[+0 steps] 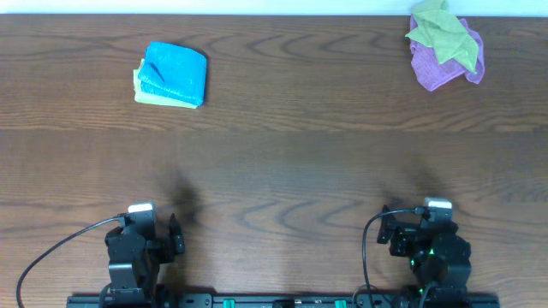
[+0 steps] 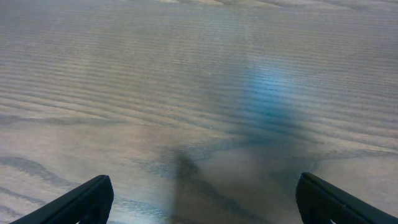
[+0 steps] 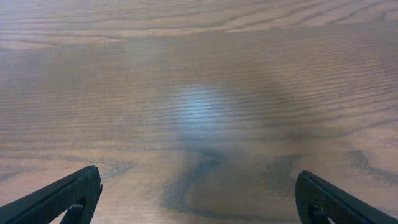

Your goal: Fold the cloth

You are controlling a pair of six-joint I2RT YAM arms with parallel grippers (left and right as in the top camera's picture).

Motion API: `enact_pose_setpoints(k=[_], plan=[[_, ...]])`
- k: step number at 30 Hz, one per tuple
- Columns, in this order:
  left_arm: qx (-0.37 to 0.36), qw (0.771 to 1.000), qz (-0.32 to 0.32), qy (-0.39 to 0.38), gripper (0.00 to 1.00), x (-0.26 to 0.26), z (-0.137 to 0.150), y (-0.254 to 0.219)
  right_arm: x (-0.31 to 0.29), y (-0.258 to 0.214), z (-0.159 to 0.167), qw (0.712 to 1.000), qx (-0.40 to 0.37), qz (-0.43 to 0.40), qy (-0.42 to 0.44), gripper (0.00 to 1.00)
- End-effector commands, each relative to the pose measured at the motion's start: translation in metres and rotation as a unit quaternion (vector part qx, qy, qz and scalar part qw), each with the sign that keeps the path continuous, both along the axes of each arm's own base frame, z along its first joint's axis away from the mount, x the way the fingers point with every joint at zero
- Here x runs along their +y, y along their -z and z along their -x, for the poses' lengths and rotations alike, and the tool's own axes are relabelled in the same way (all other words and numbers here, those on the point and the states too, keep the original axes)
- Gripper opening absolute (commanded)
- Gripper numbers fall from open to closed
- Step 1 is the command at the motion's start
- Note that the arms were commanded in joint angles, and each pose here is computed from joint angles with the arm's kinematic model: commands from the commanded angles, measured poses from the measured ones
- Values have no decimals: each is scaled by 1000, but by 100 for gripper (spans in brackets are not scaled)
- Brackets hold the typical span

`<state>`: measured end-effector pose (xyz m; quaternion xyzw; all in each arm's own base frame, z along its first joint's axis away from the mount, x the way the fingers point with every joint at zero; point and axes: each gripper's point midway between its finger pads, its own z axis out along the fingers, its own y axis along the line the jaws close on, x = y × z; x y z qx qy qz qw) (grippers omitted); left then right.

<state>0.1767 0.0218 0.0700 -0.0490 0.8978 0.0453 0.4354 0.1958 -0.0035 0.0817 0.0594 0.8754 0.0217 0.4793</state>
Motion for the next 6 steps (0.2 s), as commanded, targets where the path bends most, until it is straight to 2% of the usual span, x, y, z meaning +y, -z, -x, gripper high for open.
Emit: enact_pose_setpoints(k=[1, 6], plan=[[24, 1000, -4, -9, 95, 3, 6, 15, 2, 3, 1, 1000, 2, -11, -3, 99], [24, 1000, -4, -9, 95, 3, 6, 15, 2, 3, 1, 1000, 2, -11, -3, 99]])
